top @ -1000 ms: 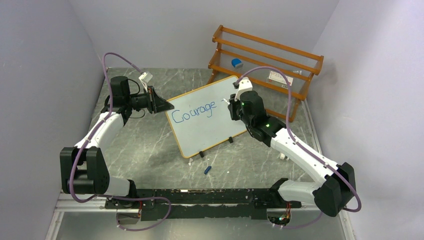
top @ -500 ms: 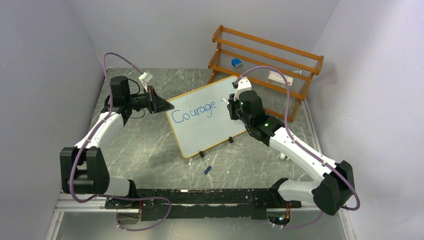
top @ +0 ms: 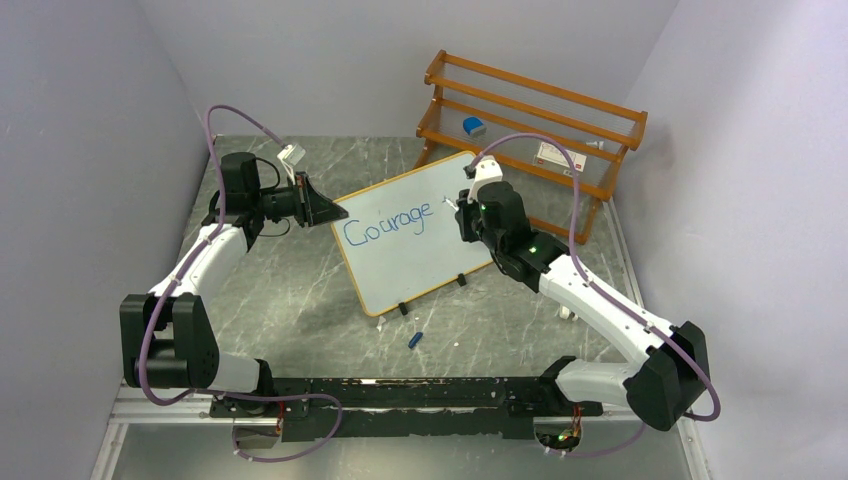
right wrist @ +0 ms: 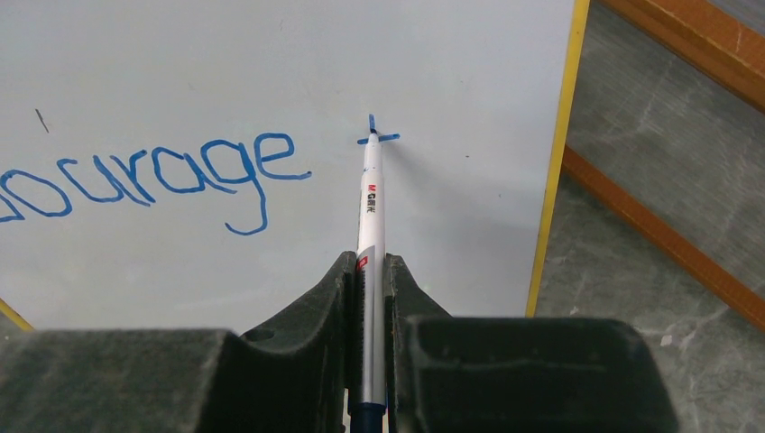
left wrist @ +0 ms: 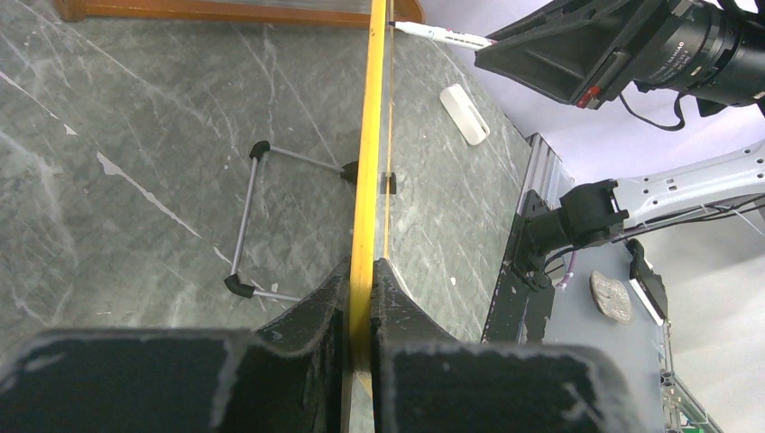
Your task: Write a sentence on the whiteboard
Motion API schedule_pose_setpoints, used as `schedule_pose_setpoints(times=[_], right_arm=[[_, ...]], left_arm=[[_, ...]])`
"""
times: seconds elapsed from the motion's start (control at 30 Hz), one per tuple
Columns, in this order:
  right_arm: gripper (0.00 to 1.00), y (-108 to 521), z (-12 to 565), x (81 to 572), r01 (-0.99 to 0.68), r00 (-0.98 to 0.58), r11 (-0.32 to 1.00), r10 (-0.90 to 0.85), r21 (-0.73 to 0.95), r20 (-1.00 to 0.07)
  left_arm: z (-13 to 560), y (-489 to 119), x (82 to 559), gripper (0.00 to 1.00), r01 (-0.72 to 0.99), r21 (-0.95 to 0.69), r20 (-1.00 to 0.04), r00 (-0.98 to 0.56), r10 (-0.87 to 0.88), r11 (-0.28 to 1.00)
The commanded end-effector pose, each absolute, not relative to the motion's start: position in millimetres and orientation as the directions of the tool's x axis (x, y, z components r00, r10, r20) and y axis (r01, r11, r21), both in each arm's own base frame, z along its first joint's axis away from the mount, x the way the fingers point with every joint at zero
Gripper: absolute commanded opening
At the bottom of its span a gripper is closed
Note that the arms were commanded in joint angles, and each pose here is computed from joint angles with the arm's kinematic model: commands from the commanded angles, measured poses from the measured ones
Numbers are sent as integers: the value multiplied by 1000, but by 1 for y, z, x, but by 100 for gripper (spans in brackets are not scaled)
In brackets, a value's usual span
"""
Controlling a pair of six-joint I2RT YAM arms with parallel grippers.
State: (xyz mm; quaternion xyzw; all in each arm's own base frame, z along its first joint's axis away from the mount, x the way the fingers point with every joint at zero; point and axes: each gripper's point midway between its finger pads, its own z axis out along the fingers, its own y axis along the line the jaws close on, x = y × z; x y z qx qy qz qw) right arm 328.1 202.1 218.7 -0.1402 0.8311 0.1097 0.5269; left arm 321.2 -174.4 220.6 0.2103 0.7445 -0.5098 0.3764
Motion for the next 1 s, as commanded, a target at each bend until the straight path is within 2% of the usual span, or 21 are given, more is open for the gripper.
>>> schedule_pose_setpoints(times=[0.0, 0.97], right_arm=[[0, 198, 216, 323, -347, -423, 937, -120, 38, -898], [0, 189, 200, 314, -342, -465, 940, -151, 19, -872]], left_arm=[[201, -180, 319, 5, 668, -620, -745, -666, -40, 413], [200, -180, 320, 5, 668, -619, -745, -666, -40, 413]])
